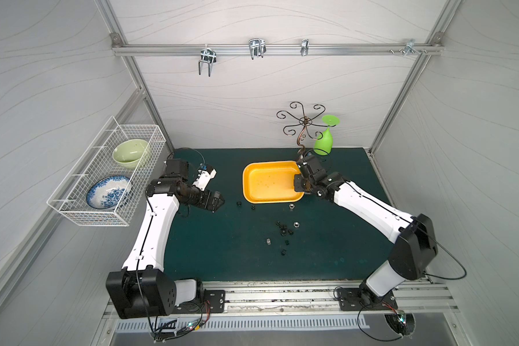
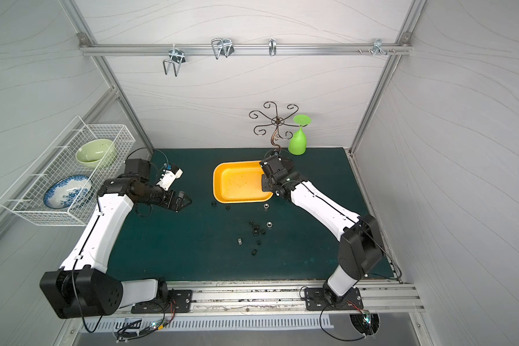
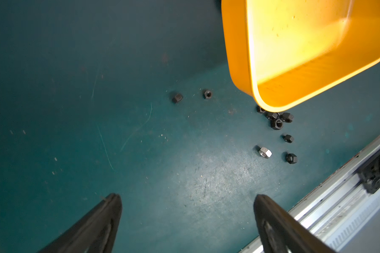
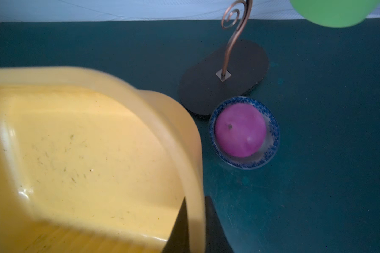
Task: Put the nuts on the desktop into the storage box
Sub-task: Place the storage box at the center of the board.
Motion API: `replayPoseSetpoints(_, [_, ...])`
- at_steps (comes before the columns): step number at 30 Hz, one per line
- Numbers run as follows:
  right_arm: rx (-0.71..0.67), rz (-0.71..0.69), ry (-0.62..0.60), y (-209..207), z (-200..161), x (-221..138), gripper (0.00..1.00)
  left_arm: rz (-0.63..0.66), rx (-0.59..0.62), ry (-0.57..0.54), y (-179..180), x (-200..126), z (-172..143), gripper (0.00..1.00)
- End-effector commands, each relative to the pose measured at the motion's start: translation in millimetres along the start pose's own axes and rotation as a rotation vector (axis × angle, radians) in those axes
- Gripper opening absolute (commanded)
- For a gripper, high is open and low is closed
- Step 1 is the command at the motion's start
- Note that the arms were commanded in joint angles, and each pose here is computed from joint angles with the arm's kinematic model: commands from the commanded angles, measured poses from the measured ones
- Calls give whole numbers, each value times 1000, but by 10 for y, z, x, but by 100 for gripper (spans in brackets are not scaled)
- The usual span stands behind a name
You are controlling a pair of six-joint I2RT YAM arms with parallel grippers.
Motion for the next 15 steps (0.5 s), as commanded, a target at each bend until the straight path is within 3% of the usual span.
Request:
replayPoseSetpoints(1, [33, 28, -97, 201, 197, 100, 0, -10, -95, -29, 56, -6, 0, 99])
replayPoseSetpoints(6, [115, -141, -130, 263, 288, 429, 0, 43, -101, -15, 118, 26, -20, 98])
replayPoseSetpoints(15, [203, -230, -89, 355, 183, 1088, 0, 35, -74, 21, 122, 146, -141, 98])
Point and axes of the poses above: each gripper's point midway between its finger pads, its own x axis out along the fingers, its own y axis along the line the jaws close on, z = x × y, the point moved 9 cm from there along -x, back along the fingers, and after that the axes turned 11 degrees about x, right-handed, at the moved point
